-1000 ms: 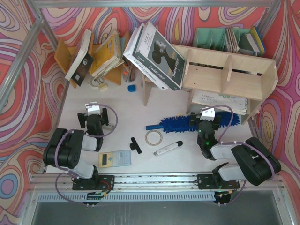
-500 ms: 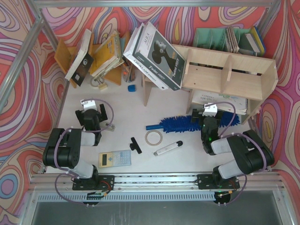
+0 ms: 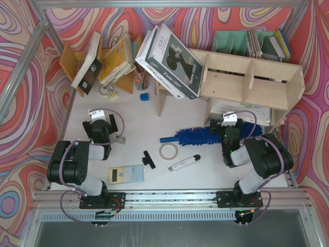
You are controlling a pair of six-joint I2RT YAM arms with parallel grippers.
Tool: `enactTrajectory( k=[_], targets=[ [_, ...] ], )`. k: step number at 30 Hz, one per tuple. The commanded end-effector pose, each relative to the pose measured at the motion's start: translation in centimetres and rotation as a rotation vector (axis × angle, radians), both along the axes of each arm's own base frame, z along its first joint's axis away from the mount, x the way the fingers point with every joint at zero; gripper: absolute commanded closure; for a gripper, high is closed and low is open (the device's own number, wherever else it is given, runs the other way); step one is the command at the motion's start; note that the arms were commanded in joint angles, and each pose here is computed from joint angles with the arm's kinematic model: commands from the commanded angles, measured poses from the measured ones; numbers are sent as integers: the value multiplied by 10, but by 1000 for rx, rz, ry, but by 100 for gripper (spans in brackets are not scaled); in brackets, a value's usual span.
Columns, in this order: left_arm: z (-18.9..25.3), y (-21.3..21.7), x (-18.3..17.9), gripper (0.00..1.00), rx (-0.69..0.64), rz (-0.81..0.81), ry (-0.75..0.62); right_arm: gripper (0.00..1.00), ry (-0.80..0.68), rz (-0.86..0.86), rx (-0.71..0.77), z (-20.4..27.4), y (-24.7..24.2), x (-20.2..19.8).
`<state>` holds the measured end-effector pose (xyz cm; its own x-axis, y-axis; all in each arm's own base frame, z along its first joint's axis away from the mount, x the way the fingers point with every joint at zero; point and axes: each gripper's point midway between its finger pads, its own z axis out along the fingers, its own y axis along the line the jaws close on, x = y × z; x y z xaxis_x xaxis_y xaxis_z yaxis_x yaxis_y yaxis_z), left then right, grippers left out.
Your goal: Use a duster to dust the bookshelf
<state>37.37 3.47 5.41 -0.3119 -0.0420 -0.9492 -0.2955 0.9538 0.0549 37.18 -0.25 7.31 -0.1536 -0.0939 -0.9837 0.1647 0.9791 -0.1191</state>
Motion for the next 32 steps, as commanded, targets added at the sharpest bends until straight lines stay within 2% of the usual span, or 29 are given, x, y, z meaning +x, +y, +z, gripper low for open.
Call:
enactTrajectory(
  k=[1,2,3,6,12,32],
  targets=[
    [4,4,2,2,-8,24,-13,1,-41,41,73,3,-5,10],
    [3,4,2,2,-8,23,-12,1,-76,34,69,6,-9,12],
    [3,4,2,2,-9,22,-12,1,-11,55,79,-6,-6,13],
    [3,4,2,2,-8,22,-10,1,21,112,74,-7,2,22],
    [3,4,2,2,-7,24,-10,1,25,-2,88,-9,-16,25],
    [4,4,2,2,-8,23,-12,1,29,-6,94,-9,-16,25]
  ],
)
